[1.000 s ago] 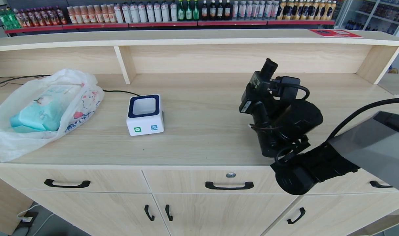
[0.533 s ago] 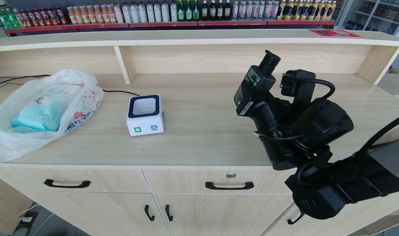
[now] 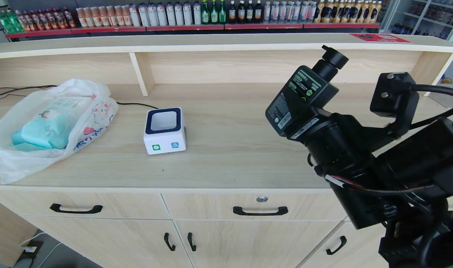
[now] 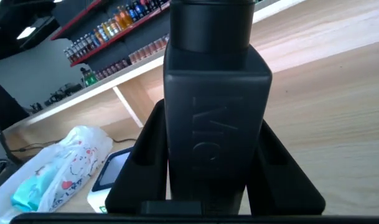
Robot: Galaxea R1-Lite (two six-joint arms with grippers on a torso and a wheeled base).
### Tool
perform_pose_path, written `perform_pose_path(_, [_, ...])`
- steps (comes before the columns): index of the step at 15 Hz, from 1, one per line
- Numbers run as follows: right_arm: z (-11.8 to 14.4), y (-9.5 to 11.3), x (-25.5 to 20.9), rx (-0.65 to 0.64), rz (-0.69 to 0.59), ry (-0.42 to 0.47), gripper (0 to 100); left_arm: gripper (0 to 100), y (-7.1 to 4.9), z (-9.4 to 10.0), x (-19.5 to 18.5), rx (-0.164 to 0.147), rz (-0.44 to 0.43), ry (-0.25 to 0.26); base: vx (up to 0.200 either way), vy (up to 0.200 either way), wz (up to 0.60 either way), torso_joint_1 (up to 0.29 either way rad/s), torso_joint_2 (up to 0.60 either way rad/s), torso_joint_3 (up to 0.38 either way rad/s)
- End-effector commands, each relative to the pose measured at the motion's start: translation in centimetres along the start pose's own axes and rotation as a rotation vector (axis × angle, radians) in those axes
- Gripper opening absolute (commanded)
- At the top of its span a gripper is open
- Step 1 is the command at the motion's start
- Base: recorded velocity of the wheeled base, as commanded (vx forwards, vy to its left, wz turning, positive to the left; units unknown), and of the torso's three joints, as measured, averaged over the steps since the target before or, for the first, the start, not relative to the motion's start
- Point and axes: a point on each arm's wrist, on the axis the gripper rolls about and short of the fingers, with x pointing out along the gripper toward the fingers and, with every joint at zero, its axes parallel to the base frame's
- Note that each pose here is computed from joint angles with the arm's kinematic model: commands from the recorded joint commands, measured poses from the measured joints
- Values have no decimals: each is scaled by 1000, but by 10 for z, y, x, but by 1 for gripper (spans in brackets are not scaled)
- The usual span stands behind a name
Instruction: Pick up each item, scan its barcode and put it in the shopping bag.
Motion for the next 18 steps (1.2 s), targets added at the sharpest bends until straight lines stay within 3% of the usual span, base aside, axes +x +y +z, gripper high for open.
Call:
perform_pose_path(1, [19,15,-26,55,72,11,0,100,0,0,0,1,-2,0,0,0,0,0,0,0])
perform_pose_path(4, [25,33,-65,111,182,91,0,100,0,0,0,3,-1,0,0,0,0,0,0,0])
perform_pose_path(8, [41,39,-82,197,238,95,0,100,0,0,0,3,-1,0,0,0,0,0,0,0])
perform_pose_path(15, [51,36,-113,332,318,169,0,100,0,0,0,4,-1,0,0,0,0,0,0,0])
perform_pose_path(18, [60,35,-116,404,431,180,0,100,0,0,0,3,-1,0,0,0,0,0,0,0])
